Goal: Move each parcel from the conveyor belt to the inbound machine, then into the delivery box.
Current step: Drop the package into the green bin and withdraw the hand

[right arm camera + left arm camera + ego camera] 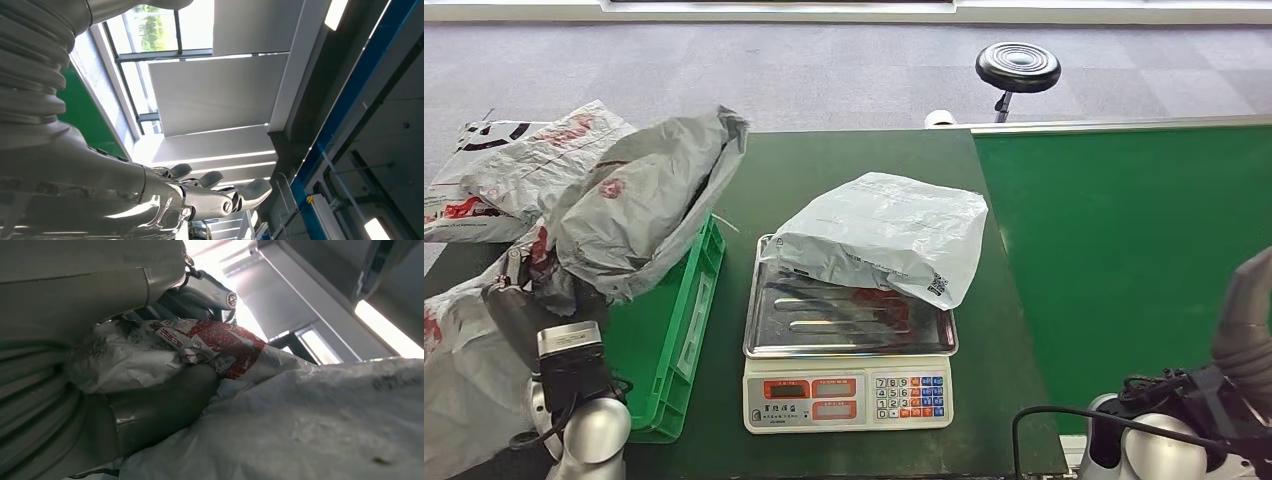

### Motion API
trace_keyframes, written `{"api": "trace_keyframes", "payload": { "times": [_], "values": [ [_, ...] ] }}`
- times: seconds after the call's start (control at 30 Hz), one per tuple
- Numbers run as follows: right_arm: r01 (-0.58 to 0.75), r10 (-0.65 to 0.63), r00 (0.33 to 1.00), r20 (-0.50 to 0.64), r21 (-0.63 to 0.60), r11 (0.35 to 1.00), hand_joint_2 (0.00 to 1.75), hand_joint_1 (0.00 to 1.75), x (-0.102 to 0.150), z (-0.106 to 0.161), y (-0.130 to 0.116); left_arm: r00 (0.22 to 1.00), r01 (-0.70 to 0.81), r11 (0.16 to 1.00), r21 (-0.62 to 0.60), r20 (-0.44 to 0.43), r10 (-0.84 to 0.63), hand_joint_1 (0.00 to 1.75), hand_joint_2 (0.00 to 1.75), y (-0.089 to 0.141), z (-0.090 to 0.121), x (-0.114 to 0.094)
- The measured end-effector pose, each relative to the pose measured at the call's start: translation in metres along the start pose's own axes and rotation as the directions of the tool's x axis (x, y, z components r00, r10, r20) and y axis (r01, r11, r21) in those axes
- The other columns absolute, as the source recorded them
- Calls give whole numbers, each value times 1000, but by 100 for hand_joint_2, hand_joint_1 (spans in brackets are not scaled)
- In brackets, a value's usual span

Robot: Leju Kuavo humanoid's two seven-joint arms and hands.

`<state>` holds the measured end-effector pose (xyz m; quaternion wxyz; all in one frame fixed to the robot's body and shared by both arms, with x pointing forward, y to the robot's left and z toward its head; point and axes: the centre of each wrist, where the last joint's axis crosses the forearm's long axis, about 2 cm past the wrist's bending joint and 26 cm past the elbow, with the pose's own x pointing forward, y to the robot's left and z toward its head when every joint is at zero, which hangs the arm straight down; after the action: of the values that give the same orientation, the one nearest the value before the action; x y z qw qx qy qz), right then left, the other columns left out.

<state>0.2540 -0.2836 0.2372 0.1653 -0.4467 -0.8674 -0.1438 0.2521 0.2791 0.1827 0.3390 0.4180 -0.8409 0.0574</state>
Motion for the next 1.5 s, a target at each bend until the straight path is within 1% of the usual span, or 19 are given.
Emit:
{"api": "trace_keyframes", "payload": {
  "times": [0.37, 0.47, 0.53, 0.57, 0.63, 0.7, 0.73, 0.77, 0.8, 0.87, 0.93, 1.0, 1.07, 1.17, 1.23, 1.27, 1.37, 1.4, 1.5],
  "values": [
    [0, 0, 1000, 0, 0, 1000, 175, 0, 0, 0, 0, 1000, 11, 998, 54, -3, -11, 175, 175, 6, -6, 1],
    [1, -1, 1000, -2, -1, 1000, 175, 0, 0, 0, 0, 999, 18, 997, 70, 33, -21, 175, 175, 5, -7, 1],
    [2, -2, 1000, -2, -2, 1000, 175, 0, 0, 0, 0, 995, 48, 996, 80, 85, -54, 175, 175, 5, -9, 2],
    [2, -2, 1000, -3, -2, 1000, 175, 0, 0, 0, 0, 988, 81, 993, 82, 123, -90, 175, 175, 4, -10, 2],
    [2, -2, 1000, -3, -2, 1000, 175, 0, 0, 0, 0, 948, 229, 971, 62, 212, -237, 175, 175, 6, -15, 2],
    [0, 0, 1000, -5, -3, 1000, 175, 0, -1, 0, -1, 851, 464, 886, 8, 274, -448, 175, 175, 7, -18, 0],
    [-2, 2, 1000, -6, -4, 1000, 175, 0, -1, 0, -1, 799, 564, 825, -28, 273, -536, 175, 175, 4, -17, -3],
    [-4, 4, 1000, -7, -5, 1000, 175, 0, -2, 1, -2, 762, 631, 773, -66, 240, -602, 175, 175, 0, -15, -8],
    [-7, 7, 1000, -9, -5, 1000, 175, 0, -2, 1, -3, 744, 665, 740, -103, 181, -644, 175, 175, -5, -13, -13],
    [-11, 11, 1000, -10, -3, 1000, 175, 0, -2, 2, -4, 731, 676, 715, -177, 46, -680, 175, 175, -14, -9, -23],
    [-15, 15, 1000, -11, -3, 1000, 175, 0, -3, 2, -5, 711, 675, 688, -267, -15, -703, 175, 175, -24, -5, -29],
    [-17, 17, 1000, -11, -3, 1000, 175, 0, -3, 2, -5, 682, 672, 639, -374, -24, -731, 175, 175, -33, 2, -33],
    [-17, 17, 1000, -12, -4, 1000, 175, 0, -3, 2, -5, 654, 673, 584, -455, -4, -756, 175, 175, -38, 10, -37],
    [-17, 17, 1000, -13, -5, 1000, 175, 0, -4, 2, -5, 623, 674, 518, -526, 28, -782, 175, 175, -42, 19, -45],
    [-18, 18, 1000, -14, -4, 1000, 175, 0, -4, 2, -6, 613, 675, 497, -546, 38, -789, 175, 175, -42, 22, -48],
    [-20, 20, 1000, -15, -4, 1000, 175, 0, -4, 2, -6, 610, 674, 492, -551, 41, -791, 132, 175, -42, 24, -50],
    [-25, 25, 999, -22, 1, 1000, 175, 0, -4, 2, -6, 605, 675, 485, -556, 42, -795, 1, 44, -41, 26, -53],
    [-27, 27, 999, -24, 3, 1000, 175, 0, -4, 2, -6, 605, 677, 488, -551, 38, -795, 0, 0, -39, 27, -55],
    [-34, 35, 999, -32, 9, 999, 175, 0, -4, 2, -6, 623, 679, 535, -504, 8, -782, 0, 0, -34, 27, -58]
  ]
}}
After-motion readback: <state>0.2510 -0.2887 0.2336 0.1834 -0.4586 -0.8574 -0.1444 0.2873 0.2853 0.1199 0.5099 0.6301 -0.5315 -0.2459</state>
